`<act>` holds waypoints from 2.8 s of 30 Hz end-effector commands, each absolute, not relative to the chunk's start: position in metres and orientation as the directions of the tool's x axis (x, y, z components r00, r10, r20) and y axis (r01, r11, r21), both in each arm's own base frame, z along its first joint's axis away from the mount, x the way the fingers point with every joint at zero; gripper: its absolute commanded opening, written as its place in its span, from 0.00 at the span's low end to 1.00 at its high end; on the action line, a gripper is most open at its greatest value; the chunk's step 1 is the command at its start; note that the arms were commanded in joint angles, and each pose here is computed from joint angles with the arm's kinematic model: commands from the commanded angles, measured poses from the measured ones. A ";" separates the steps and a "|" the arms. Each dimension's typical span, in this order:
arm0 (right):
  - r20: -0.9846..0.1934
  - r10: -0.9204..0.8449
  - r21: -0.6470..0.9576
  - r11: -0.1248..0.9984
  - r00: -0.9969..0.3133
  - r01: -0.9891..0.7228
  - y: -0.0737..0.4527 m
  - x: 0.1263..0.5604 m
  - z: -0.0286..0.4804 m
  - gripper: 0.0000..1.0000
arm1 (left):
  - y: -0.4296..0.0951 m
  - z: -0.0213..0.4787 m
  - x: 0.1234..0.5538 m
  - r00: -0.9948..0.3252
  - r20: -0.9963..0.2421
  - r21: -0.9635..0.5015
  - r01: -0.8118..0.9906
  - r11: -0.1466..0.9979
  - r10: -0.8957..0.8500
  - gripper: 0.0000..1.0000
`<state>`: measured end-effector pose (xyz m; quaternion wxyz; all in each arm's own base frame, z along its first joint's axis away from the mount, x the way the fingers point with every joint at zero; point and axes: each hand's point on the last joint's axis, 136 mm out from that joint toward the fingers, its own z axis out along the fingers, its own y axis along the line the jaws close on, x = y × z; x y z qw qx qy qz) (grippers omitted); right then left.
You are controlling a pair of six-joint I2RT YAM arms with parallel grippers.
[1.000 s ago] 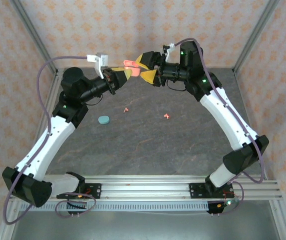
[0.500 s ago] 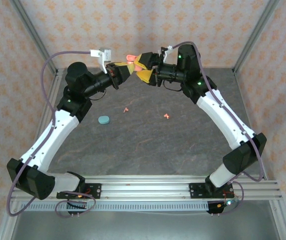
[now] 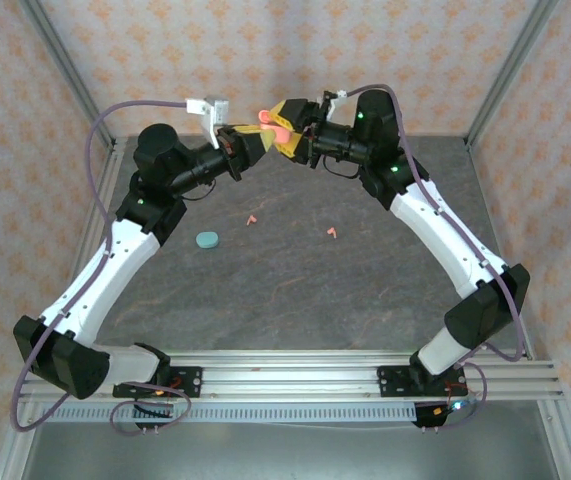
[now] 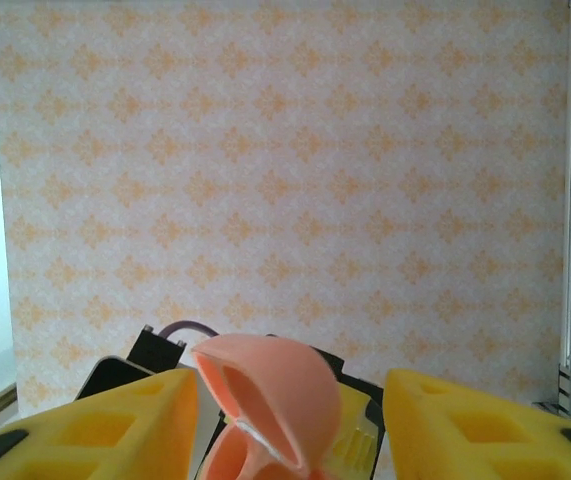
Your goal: Insert wireless bluetooth earbuds into charging case
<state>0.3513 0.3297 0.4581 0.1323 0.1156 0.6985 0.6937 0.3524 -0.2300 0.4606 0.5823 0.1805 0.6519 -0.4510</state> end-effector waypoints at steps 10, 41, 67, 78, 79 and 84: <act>-0.098 0.350 0.995 0.028 -0.932 -0.094 0.326 0.343 0.467 0.26 | -0.230 0.456 0.344 -0.240 -0.951 -0.308 0.757 0.576 -0.193 0.00; -0.563 0.298 0.826 0.185 -0.771 -0.532 0.306 0.323 0.488 0.23 | -0.230 0.478 0.308 -0.133 -0.971 -0.213 0.862 0.459 -0.200 0.51; -0.548 0.281 0.836 0.161 -0.787 -0.525 0.302 0.308 0.490 0.23 | -0.256 0.478 0.313 -0.154 -0.969 -0.219 0.898 0.381 -0.192 0.29; -0.530 0.263 0.848 0.155 -0.806 -0.507 0.302 0.302 0.484 0.23 | -0.263 0.480 0.309 -0.153 -0.968 -0.218 0.903 0.371 -0.197 0.29; -0.529 0.261 0.849 0.154 -0.807 -0.506 0.302 0.302 0.484 0.23 | -0.263 0.481 0.309 -0.151 -0.968 -0.217 0.902 0.372 -0.198 0.28; -0.524 0.254 0.852 0.151 -0.813 -0.502 0.303 0.300 0.482 0.23 | -0.264 0.482 0.307 -0.151 -0.967 -0.219 0.903 0.370 -0.205 0.27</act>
